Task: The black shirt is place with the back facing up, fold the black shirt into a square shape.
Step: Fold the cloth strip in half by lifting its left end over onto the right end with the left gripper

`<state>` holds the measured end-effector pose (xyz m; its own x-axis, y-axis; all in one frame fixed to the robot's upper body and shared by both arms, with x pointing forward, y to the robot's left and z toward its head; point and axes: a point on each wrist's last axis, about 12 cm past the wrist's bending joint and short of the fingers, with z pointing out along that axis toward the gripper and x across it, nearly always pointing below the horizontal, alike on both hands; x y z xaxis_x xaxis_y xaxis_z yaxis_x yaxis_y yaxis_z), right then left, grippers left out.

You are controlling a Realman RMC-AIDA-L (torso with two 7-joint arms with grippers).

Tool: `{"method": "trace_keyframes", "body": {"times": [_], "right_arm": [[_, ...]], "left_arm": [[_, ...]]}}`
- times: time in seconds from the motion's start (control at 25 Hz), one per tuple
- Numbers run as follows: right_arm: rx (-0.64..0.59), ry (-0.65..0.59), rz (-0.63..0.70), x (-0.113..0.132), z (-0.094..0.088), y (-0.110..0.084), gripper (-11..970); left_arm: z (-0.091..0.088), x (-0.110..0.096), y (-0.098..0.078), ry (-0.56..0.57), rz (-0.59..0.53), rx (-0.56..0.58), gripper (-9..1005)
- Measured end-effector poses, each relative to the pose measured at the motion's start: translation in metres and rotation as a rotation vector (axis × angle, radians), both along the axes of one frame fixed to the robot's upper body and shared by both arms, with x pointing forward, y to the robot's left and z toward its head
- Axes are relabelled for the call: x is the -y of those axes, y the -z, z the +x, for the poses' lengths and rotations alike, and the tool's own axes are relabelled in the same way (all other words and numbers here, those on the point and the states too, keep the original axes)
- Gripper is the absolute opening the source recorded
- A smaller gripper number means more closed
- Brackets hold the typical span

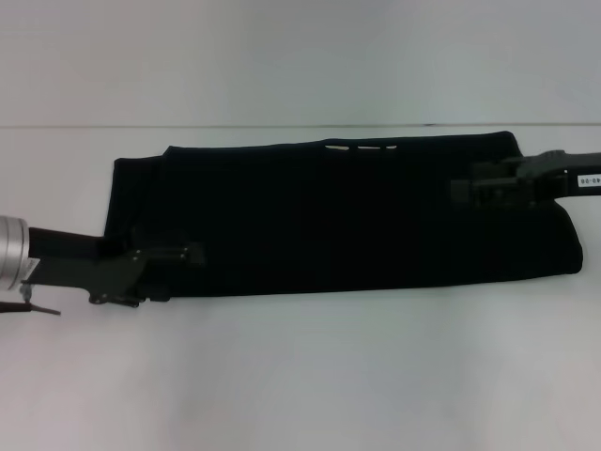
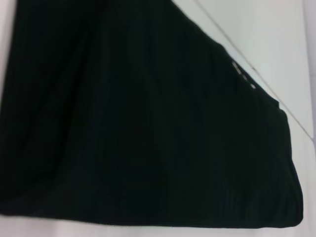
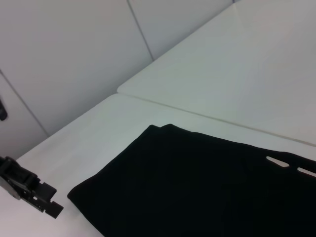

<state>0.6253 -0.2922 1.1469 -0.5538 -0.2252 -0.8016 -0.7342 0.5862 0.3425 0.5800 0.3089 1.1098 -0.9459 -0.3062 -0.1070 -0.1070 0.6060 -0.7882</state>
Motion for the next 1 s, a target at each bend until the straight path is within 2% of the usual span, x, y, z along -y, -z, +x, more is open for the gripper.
{"method": "trace_keyframes", "body": {"times": [0.16,0.4,0.64,1.0], "right_arm": [[0.022,-0.027,-0.007,-0.007,0.003,-0.004,747],[0.042,-0.051,-0.005,-0.013,0.006,-0.008,751],[0.060,-0.066,-0.001,-0.017,0.006,-0.009,912],[0.074,-0.029,-0.005,-0.018,0.010,-0.008,905]], "left_arm": [[-0.004,-0.001,0.006,-0.034,-0.009,-0.061,879],[-0.007,-0.005,0.012,-0.083,-0.044,-0.087,878],[-0.006,-0.012,0.015,-0.145,-0.035,-0.101,877],[-0.002,-0.019,0.016,-0.241,-0.027,-0.162,884]]}}
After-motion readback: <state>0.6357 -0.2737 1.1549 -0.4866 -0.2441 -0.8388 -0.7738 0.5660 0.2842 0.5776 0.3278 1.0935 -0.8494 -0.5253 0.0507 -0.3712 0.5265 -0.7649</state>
